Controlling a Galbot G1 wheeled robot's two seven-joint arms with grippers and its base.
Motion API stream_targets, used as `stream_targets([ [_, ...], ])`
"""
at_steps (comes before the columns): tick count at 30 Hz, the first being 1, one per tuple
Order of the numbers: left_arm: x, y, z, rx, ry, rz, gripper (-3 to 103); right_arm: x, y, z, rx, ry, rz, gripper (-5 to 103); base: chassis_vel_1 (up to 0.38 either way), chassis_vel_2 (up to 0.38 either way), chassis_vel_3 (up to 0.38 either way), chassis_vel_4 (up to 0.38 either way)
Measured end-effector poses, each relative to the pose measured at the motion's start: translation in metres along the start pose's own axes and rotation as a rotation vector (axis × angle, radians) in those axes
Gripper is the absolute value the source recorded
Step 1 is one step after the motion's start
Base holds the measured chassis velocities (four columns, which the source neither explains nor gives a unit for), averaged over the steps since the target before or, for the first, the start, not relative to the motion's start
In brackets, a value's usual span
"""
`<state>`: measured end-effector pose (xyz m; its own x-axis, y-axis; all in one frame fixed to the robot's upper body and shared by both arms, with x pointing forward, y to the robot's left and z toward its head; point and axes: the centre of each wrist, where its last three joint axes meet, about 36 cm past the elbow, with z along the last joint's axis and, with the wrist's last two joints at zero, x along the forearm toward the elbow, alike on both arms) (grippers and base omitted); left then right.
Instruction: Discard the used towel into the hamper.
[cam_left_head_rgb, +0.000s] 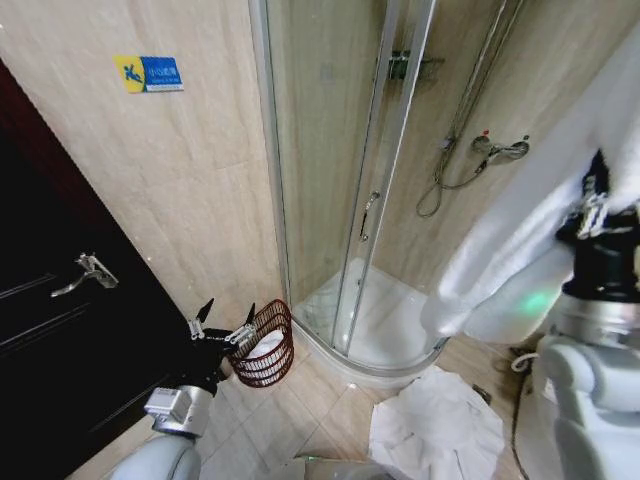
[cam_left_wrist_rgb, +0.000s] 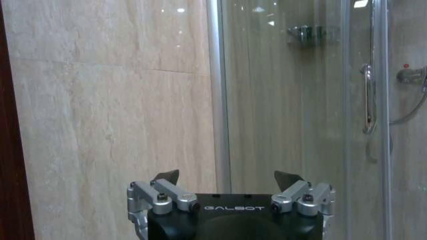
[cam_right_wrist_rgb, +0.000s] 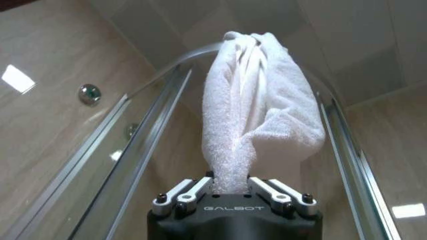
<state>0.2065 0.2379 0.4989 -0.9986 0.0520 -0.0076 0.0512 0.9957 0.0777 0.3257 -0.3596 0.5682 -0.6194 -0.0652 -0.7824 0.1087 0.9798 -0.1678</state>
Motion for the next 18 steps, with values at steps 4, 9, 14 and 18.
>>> stream_targets([
  [4,0.0,0.0,0.0,0.0,0.0,0.0,93,0.019,0.006,0.009,0.015,0.013,0.001,11,0.0,0.0,0.0,0.0],
  [9,0.0,0.0,0.0,0.0,0.0,0.0,93,0.044,0.01,0.025,0.048,0.028,-0.006,11,0.0,0.0,0.0,0.0],
  [14,0.0,0.0,0.0,0.0,0.0,0.0,93,0.066,0.016,0.039,0.044,0.061,0.023,11,0.0,0.0,0.0,0.0],
  [18,0.0,0.0,0.0,0.0,0.0,0.0,93,0.077,0.022,0.045,0.042,0.079,0.032,11,0.0,0.0,0.0,0.0],
])
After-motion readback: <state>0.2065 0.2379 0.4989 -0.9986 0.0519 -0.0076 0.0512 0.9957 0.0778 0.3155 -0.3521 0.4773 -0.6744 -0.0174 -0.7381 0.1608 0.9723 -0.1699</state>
